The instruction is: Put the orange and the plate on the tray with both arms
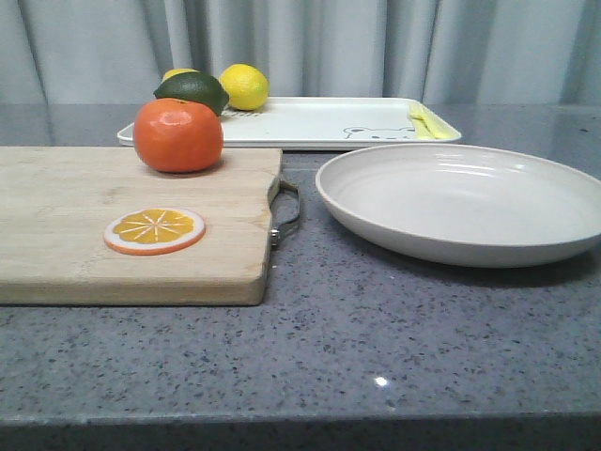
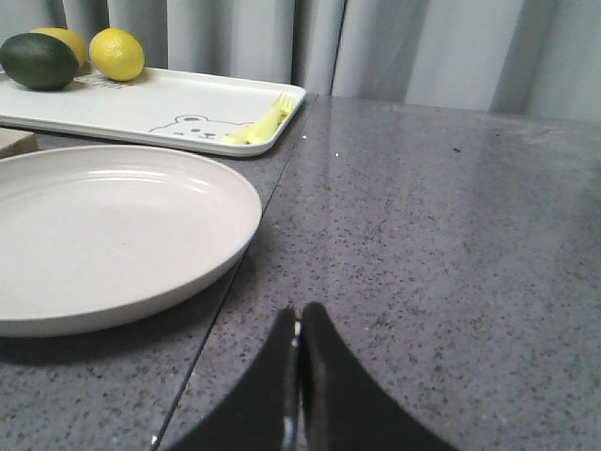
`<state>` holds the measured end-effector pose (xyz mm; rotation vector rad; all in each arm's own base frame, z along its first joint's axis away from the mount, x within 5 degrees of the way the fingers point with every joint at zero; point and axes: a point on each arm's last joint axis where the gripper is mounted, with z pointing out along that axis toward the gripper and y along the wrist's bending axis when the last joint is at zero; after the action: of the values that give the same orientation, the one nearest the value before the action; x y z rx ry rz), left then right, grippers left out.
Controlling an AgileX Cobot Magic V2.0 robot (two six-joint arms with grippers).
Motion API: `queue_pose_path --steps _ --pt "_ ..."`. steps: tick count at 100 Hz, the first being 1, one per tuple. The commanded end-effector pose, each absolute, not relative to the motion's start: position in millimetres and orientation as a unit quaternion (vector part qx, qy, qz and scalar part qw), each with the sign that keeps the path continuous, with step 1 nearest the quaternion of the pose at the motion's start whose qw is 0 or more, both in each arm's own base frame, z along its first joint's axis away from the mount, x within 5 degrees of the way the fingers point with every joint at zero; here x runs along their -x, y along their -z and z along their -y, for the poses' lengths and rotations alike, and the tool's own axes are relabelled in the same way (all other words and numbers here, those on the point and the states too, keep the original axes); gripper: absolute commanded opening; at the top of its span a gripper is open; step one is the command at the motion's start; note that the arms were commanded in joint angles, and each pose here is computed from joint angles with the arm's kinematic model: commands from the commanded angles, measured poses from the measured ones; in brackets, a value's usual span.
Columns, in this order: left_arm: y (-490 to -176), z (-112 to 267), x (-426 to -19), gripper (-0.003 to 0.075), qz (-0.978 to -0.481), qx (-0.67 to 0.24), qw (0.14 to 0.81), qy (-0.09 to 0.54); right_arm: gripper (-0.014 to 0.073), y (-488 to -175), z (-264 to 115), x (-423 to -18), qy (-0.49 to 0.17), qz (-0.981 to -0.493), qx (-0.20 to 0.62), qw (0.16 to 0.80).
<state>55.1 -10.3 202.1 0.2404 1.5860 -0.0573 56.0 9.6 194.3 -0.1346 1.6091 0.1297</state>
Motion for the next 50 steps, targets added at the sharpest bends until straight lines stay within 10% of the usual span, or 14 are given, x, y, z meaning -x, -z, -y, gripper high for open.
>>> queue_pose_path --steps 1,50 --pt "-212.0 10.0 -52.2 -0.0019 -0.665 -0.094 0.74 0.036 -0.0067 -210.7 -8.5 -53.7 -0.052 -0.656 0.058 0.751" --pt "-265.3 12.0 -52.7 -0.0019 -0.68 -0.048 0.724 0.101 -0.0067 -255.3 -9.6 -50.1 -0.09 -0.68 0.036 0.727"
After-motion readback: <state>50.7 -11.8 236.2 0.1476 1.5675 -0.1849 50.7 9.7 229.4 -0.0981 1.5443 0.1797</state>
